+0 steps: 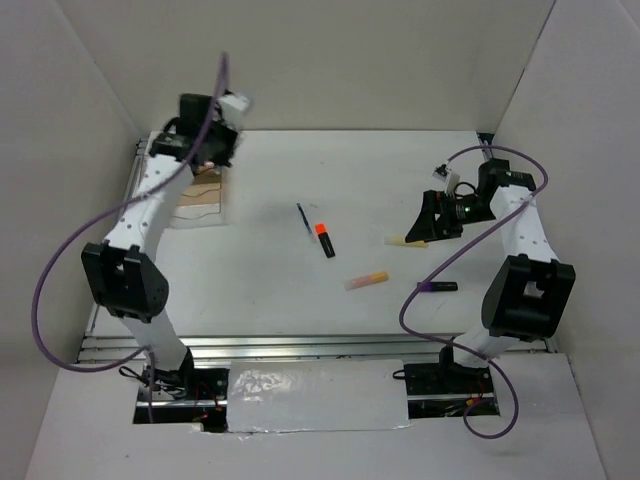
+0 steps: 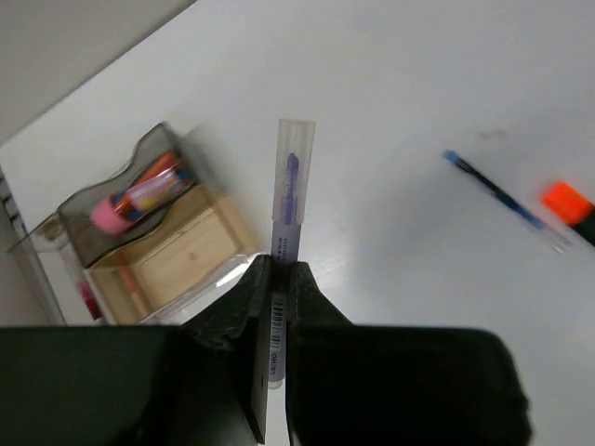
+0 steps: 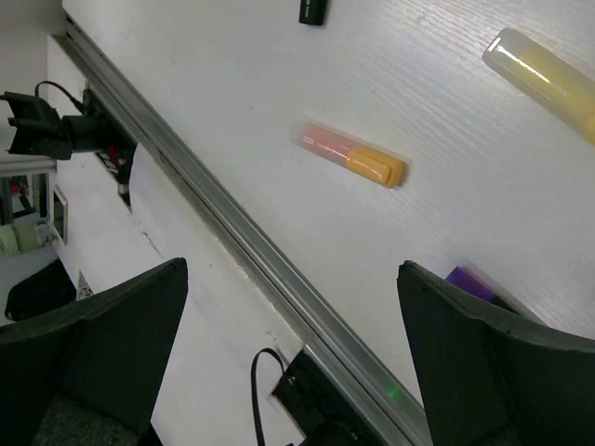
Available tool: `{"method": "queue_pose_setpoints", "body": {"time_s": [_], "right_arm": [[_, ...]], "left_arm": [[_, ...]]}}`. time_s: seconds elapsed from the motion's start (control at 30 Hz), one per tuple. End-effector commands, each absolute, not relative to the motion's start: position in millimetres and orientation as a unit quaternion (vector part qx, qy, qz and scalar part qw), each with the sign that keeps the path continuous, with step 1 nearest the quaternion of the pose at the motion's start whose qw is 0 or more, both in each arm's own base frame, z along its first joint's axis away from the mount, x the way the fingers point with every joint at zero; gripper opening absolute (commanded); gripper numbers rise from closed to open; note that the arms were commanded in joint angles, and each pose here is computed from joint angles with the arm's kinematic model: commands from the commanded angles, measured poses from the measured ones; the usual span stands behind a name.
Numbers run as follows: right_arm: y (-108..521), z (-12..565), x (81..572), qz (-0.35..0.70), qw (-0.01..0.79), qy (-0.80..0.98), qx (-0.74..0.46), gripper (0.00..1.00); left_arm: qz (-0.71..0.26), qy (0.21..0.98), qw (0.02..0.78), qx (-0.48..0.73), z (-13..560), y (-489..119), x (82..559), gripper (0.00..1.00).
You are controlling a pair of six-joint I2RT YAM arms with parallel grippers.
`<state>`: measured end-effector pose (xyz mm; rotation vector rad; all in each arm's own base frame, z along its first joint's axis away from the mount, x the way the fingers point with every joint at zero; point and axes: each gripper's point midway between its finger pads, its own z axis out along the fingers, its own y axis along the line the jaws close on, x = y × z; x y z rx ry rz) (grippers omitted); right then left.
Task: Sort the stationery into containers
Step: Place the pen in the storage box.
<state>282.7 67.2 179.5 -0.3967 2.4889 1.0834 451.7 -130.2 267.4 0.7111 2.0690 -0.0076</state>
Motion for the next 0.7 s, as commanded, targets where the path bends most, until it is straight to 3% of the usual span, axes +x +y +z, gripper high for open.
{"method": "queue_pose_setpoints", "body": {"time_s": [0.0,0.17,0.3,0.67], "right_arm": [[67,184,287,0.373,0.223,0.889,-0.141,1.00],[73,180,285,0.383,0.214,0.888,-0.139,1.00],[84,175,278,0.395,0.196,0.884,-0.152,1.00],[108,162,274,0.377,0.177,0.890,-0.187,1.00]], "left_arm": [[-0.079,0.889,0.425,0.148,267,-45,474,0.00],[-0.089,0.902,0.417,0.071,257,52,518,0.00],[-0.099,0.908,0.406,0.012,237,118,519,0.00],[-0.046,0.940,0.338,-0.013,154,163,511,0.00]]}}
